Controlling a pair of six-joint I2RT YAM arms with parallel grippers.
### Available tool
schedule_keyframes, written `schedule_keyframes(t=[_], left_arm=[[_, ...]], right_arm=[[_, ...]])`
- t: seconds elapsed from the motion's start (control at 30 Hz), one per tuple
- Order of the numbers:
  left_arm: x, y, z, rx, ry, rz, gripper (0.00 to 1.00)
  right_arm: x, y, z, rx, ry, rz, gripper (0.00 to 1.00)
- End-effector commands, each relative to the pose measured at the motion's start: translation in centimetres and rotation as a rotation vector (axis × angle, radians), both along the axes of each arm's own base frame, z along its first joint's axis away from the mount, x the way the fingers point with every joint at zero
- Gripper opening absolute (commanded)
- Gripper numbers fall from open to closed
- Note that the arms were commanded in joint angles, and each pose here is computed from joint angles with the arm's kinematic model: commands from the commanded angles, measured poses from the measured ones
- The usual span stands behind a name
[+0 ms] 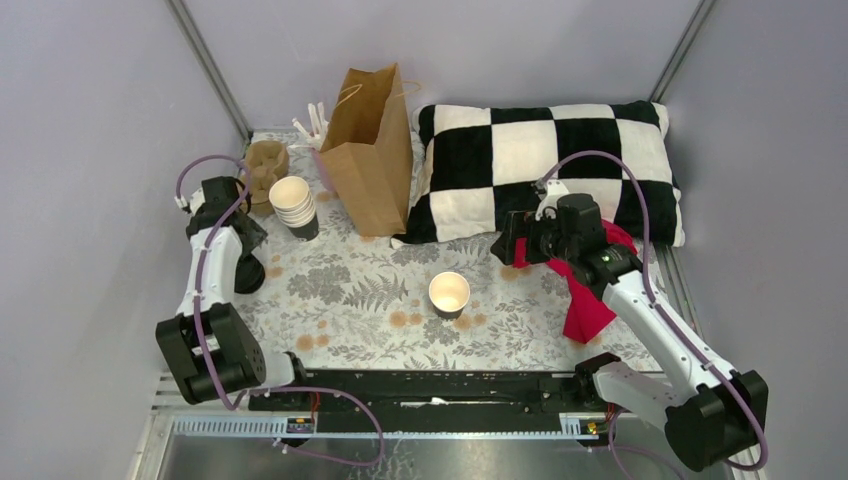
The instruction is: Pack the takeout coffee
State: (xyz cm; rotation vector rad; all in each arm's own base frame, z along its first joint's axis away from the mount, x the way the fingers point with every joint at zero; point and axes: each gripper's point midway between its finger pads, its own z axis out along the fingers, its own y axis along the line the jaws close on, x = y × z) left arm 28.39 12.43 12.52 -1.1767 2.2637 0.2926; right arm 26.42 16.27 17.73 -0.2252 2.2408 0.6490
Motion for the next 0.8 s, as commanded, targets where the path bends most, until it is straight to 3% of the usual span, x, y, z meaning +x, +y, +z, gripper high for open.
schedule_keyframes(t=[0.0,0.2,0.43,0.53,0.77], left_arm=[[1.8,1.3,2.2,0.080,-0.088,-0.063,0.59],[3.0,1.2,0.4,0.035,-0.030,-0.120,0.46],[4.2,1.2,-2.2,-0.036,0.063,-0.141,0.41],[4.1,1.7,-2.3,-0.034,0.054,-0.131,0.34],[3.8,1.9,-3.0,-0.041,0.067,-0.127,0.33]], right_arm=[[0.3,1.0,0.9,0.005,0.001,0.030,0.98],[0.5,1.0,0.0,-0.021,0.030,0.026,0.98],[0.6,1.1,-0.7,-0.033,0.049,0.031,0.98],[0.6,1.1,-0.8,-0.035,0.049,0.032,0.98],[0.6,1.3,-0.8,-0.030,0.046,0.039,0.98]])
